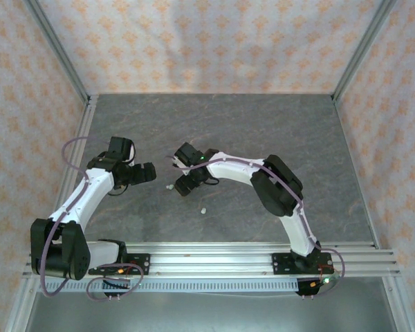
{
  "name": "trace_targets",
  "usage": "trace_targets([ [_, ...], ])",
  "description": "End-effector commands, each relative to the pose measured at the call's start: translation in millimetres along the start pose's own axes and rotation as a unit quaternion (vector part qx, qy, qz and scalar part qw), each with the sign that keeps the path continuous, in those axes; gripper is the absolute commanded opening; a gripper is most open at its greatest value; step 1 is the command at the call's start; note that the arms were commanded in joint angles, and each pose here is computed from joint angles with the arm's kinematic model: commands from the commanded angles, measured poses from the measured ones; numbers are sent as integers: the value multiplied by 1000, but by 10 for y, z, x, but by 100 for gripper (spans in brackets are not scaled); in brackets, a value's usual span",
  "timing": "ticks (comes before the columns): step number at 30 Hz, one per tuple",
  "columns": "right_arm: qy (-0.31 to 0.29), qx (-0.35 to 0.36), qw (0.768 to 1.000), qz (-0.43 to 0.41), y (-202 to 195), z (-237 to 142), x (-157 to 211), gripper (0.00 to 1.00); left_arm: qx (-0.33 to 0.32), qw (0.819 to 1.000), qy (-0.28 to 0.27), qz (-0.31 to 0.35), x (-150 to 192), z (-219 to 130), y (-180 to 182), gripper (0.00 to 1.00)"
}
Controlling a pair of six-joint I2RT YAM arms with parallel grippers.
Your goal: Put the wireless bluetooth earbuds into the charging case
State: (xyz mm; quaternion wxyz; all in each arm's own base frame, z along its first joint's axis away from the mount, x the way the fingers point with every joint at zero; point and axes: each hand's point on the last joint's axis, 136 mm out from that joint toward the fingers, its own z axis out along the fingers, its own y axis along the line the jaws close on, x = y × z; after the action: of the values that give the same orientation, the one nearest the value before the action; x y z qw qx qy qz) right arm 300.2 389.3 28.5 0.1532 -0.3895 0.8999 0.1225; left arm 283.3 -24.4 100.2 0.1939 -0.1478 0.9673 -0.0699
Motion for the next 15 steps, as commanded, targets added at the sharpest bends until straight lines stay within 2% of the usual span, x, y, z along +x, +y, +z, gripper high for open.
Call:
trace_targets([
  [1, 23, 16, 999, -26, -28, 43, 79, 82, 8, 1000, -3, 5, -21, -23, -14, 97],
  [9, 19, -12, 999, -49, 74, 26, 41, 67, 23, 999, -13, 34, -66, -71, -77, 97],
  [15, 15, -39, 997, -70, 180, -65, 38, 52, 34, 998, -24, 56, -91, -140, -116, 97],
])
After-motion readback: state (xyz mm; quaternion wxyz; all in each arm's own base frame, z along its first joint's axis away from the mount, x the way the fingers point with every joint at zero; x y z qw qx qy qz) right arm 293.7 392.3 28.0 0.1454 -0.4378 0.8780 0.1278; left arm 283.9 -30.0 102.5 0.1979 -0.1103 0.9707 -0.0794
